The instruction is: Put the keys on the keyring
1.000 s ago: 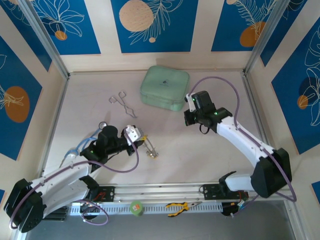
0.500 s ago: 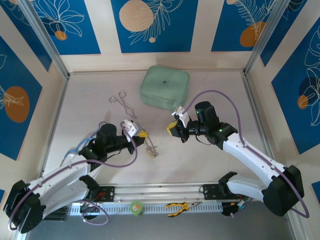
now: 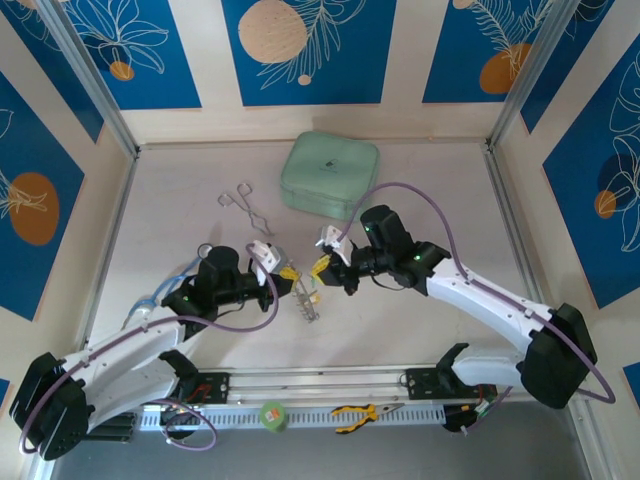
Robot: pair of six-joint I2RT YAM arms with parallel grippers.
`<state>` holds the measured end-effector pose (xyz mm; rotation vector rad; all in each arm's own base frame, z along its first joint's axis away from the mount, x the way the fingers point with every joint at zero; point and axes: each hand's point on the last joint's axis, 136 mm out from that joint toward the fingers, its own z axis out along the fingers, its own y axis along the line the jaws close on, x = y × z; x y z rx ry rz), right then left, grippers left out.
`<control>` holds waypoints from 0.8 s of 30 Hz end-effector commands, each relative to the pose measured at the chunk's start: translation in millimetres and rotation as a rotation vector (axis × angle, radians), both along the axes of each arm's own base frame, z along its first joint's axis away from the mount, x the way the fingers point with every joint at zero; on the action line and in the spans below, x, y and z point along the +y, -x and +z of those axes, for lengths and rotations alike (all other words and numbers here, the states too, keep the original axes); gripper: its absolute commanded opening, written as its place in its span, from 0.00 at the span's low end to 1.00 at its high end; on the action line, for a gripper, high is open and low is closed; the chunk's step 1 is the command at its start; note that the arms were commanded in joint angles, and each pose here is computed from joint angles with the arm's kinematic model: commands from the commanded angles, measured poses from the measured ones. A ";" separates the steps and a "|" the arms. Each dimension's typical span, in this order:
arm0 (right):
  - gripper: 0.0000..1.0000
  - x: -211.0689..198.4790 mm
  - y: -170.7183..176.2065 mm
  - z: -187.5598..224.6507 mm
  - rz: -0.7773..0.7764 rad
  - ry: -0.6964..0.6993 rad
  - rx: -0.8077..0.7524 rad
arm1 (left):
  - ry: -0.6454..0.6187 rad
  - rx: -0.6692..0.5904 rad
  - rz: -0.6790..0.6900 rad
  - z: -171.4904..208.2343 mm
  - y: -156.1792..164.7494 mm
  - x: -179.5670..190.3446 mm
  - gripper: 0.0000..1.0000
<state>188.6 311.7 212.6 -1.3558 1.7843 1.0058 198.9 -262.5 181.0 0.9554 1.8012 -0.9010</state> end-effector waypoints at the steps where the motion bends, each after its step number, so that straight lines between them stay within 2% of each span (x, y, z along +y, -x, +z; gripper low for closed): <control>1: 0.00 8.4 1.3 5.4 0.032 0.015 -0.047 | 0.054 -0.058 -0.053 26.5 3.6 -10.0 0.00; 9: 0.00 13.3 -7.6 -7.5 0.023 0.090 -0.086 | 0.053 -0.078 -0.078 26.1 7.5 -10.6 0.00; 24: 0.00 19.3 -7.6 -8.1 0.048 0.104 -0.111 | 0.052 -0.090 -0.093 25.7 9.1 -11.6 0.00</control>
